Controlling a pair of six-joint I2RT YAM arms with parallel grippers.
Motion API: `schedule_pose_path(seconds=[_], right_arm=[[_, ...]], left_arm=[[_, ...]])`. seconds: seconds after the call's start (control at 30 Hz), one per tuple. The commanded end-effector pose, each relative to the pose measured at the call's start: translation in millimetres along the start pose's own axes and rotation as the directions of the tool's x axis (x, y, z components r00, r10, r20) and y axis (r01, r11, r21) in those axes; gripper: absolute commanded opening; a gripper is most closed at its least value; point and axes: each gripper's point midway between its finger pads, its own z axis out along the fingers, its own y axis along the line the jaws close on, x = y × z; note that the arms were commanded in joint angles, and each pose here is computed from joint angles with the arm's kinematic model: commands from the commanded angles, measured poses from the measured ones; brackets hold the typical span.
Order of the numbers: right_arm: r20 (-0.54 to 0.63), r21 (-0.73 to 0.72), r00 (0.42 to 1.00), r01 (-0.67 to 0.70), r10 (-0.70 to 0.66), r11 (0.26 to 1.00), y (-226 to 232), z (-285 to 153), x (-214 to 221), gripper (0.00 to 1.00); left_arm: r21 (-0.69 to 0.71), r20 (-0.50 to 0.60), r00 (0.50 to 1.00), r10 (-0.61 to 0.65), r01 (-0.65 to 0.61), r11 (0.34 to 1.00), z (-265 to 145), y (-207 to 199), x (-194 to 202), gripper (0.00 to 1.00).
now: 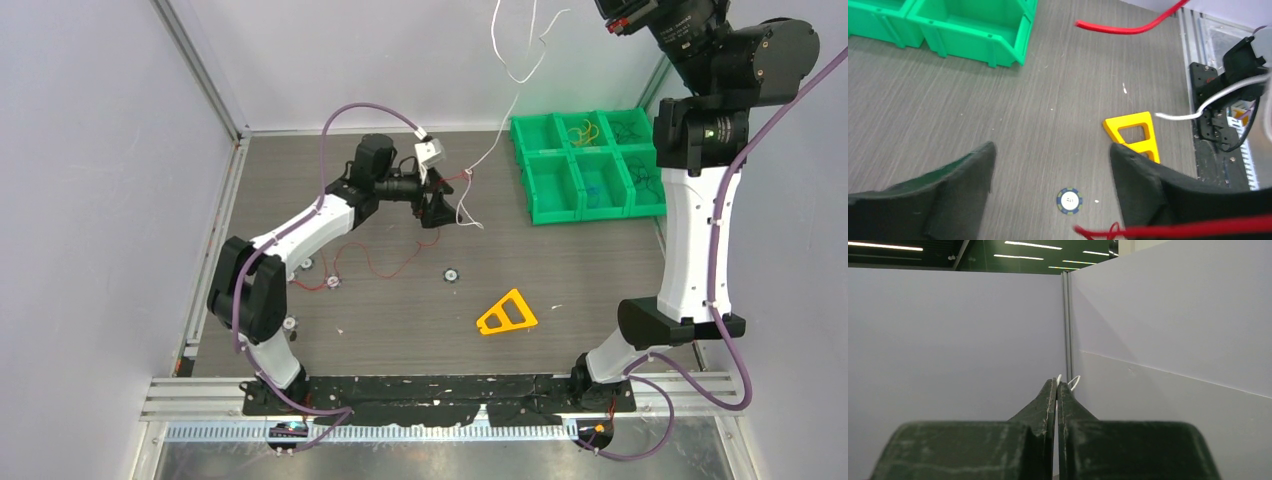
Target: Untangle the cables
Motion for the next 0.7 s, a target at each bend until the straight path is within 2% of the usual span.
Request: schedule_pose_path(seconds=[0.0, 0.03, 0.07, 0.1, 0.2, 0.3, 0.43, 0.5, 0.57, 0.67], right_arm=[[0.061, -0.026, 0.997, 0.04, -0.039, 0.999, 21.5, -2.2, -27.0, 0.05], [0.066, -0.018, 0.996, 0.053, -0.052, 0.998, 20.4, -2.6, -28.9, 0.05], [0.069, -0.011, 0.995, 0.067, -0.066, 0.998, 19.7, -3.1, -30.4, 0.05], [0.075, 0.011, 0.994, 0.073, -0.074, 0.997, 15.1, -4.0, -32.6, 0.05], [0.104, 0.089, 0.983, 0.141, -0.15, 0.986, 2.6, -9.4, -46.5, 0.06], [0.136, 0.222, 0.958, 0.221, -0.254, 0.95, -25.5, -20.4, -67.1, 0.05], [0.157, 0.341, 0.923, 0.284, -0.352, 0.896, -56.5, -33.7, -91.0, 0.05], [0.161, 0.361, 0.91, 0.306, -0.382, 0.881, -61.7, -36.9, -98.3, 0.05], [0.145, 0.374, 0.912, 0.309, -0.385, 0.874, -70.5, -38.9, -94.1, 0.05], [0.103, 0.381, 0.927, 0.3, -0.362, 0.875, -87.5, -41.2, -76.0, 0.05]], left_arm=[[0.008, 0.031, 0.999, -0.038, 0.038, 0.999, 3.8, -3.3, -12.9, 0.62], [-0.017, 0.011, 0.998, -0.068, 0.068, 0.998, 3.8, 3.5, -6.2, 0.44], [-0.042, -0.002, 0.992, -0.126, 0.126, 0.991, 0.5, 10.1, 0.6, 0.16], [-0.079, -0.023, 0.984, -0.177, 0.174, 0.981, -4.1, 16.4, 10.9, 0.01], [-0.214, -0.063, 0.937, -0.343, 0.323, 0.922, -30.2, 33.0, 51.8, 0.0], [-0.318, -0.125, 0.852, -0.509, 0.452, 0.834, -60.9, 34.1, 104.2, 0.0], [-0.448, -0.158, 0.729, -0.666, 0.548, 0.707, -94.0, 33.1, 158.6, 0.0], [-0.482, -0.155, 0.685, -0.711, 0.576, 0.66, -104.7, 33.9, 174.1, 0.0], [-0.493, -0.135, 0.679, -0.722, 0.586, 0.643, -109.0, 37.3, 175.7, 0.0], [-0.482, -0.119, 0.714, -0.69, 0.566, 0.669, -109.0, 42.7, 162.0, 0.0]])
